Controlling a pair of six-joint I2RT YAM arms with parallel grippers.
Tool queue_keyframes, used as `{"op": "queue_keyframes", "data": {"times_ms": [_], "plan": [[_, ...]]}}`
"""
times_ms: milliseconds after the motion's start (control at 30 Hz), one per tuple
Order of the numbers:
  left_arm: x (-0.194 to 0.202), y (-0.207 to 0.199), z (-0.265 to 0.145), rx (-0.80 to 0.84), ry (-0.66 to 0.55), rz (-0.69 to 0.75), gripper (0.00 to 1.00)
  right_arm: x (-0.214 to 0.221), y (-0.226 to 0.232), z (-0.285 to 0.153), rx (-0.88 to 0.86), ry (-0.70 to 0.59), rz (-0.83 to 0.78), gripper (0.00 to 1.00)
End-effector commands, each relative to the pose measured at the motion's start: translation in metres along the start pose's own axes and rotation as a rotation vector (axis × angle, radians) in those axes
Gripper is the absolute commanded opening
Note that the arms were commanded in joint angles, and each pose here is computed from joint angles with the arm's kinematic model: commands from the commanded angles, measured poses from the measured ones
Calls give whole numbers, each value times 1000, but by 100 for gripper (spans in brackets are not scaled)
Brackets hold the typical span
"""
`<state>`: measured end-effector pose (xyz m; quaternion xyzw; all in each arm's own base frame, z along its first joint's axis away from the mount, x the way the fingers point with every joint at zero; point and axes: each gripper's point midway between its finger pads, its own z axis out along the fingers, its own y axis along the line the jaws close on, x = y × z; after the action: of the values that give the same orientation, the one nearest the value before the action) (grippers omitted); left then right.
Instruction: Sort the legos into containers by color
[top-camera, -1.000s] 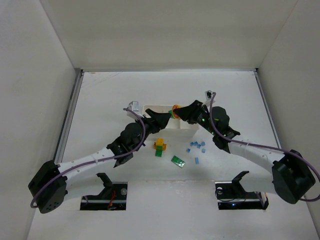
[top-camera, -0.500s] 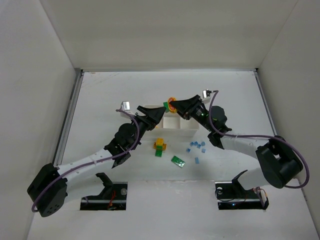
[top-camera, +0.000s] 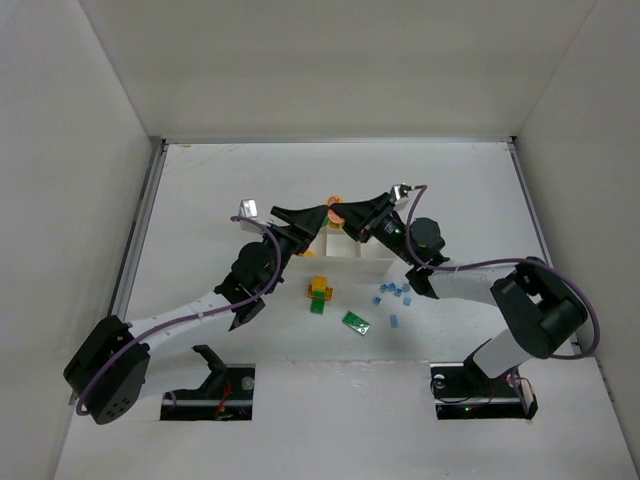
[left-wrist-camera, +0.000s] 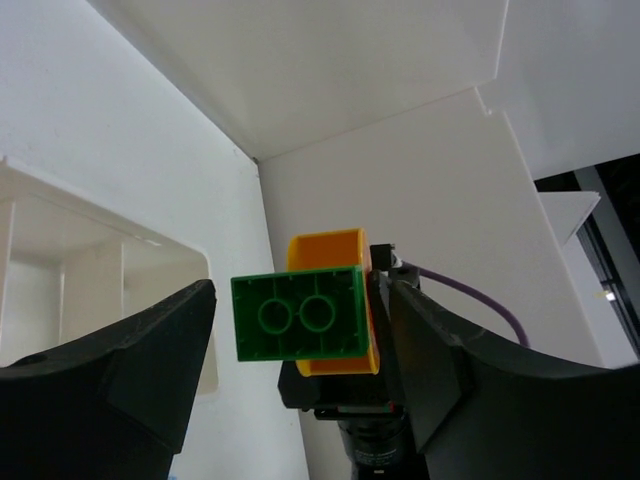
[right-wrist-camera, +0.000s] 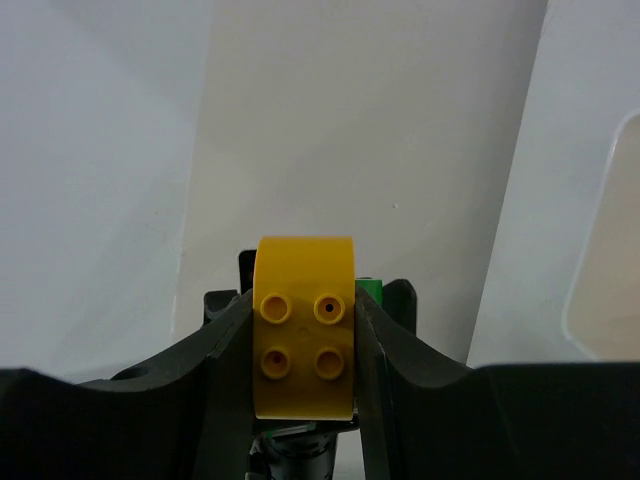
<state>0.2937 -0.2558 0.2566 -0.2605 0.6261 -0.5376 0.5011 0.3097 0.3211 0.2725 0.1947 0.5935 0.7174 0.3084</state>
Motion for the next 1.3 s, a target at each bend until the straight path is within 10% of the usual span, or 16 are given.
{"op": "queue_keyframes", "data": {"times_ms": [0,467,933,1267], "plan": [[-14,-28,0,106,-47,-54,65,6,35,2,-130,15,6,32],[-16,-22,-3,106,-36,-32,19,-1,20,-4,-96,-8,7,32],[-18,-4,3,49,-28,64,15,-47,6,-37,-46,-98,-69,32],[61,17,52,-53,151,232,17,-117,-19,-78,193,-288,-333,31]]}}
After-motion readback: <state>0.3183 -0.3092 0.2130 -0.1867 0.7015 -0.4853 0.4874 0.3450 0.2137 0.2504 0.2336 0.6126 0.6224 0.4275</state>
